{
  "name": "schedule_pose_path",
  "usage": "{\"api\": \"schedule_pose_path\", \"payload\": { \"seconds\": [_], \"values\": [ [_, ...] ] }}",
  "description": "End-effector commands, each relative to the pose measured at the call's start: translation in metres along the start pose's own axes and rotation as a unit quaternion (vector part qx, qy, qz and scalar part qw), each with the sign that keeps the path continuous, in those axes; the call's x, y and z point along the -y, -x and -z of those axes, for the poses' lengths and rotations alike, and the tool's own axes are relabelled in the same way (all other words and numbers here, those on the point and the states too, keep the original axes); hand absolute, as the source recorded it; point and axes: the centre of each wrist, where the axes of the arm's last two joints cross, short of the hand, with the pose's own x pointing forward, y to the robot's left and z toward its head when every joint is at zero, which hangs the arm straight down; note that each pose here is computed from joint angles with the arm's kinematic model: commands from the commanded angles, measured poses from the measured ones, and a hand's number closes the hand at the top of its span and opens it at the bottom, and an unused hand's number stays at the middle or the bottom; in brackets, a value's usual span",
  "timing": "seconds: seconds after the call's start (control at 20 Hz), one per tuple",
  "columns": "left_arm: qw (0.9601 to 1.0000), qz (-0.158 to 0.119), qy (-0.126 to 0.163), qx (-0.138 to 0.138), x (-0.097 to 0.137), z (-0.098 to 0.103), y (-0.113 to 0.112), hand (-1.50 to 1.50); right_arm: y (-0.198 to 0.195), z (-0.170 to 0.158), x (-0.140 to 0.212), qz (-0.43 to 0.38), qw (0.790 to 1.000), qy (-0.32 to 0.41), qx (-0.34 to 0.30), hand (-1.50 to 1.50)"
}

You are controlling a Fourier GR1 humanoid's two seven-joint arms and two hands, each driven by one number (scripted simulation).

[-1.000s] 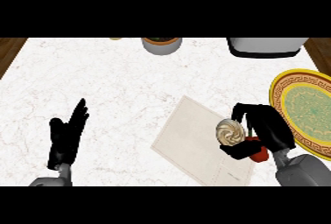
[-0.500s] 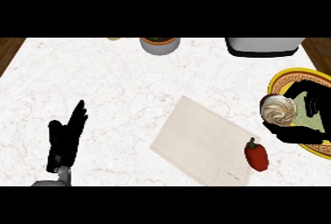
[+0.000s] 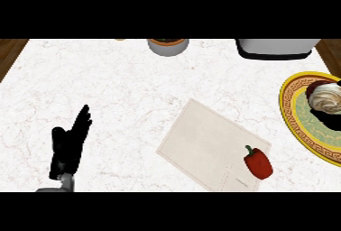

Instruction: Pick the cupcake from the placemat and place it in the plate

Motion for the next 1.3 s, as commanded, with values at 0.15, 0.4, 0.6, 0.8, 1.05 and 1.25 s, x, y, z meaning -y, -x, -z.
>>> {"api": "schedule_pose_path", "payload": {
  "seconds": [0.15, 0.4, 0.6, 0.8, 1.05, 1.25],
  "values": [
    [1.0, -0.002, -0.001, 0.005, 0.008, 0.006, -0.026, 0.0, 0.043, 0.025, -0.001, -0.013, 0.999, -0.019, -0.043, 1.5],
    [0.9999, -0.005, 0.01, -0.004, 0.011, 0.011, 0.001, 0.0, 0.067, 0.054, -0.009, -0.035, 0.996, -0.038, -0.071, 1.5],
    [0.9999, -0.002, 0.009, 0.004, 0.006, 0.011, -0.008, 0.0, 0.108, 0.055, -0.013, -0.034, 0.99, -0.104, -0.092, 1.5],
    [0.9999, -0.004, 0.013, 0.001, 0.021, 0.014, -0.024, 0.0, 0.116, 0.052, -0.044, -0.008, 0.98, -0.169, -0.101, 1.5],
    [0.9999, -0.003, 0.012, 0.002, 0.01, 0.008, -0.015, 0.0, 0.15, 0.034, -0.038, -0.022, 0.957, -0.265, -0.119, -1.5],
    [0.9999, 0.002, 0.015, 0.005, 0.009, 0.009, -0.012, 0.0, 0.145, 0.05, -0.051, 0.007, 0.962, -0.263, -0.068, -1.5]
  ]
}}
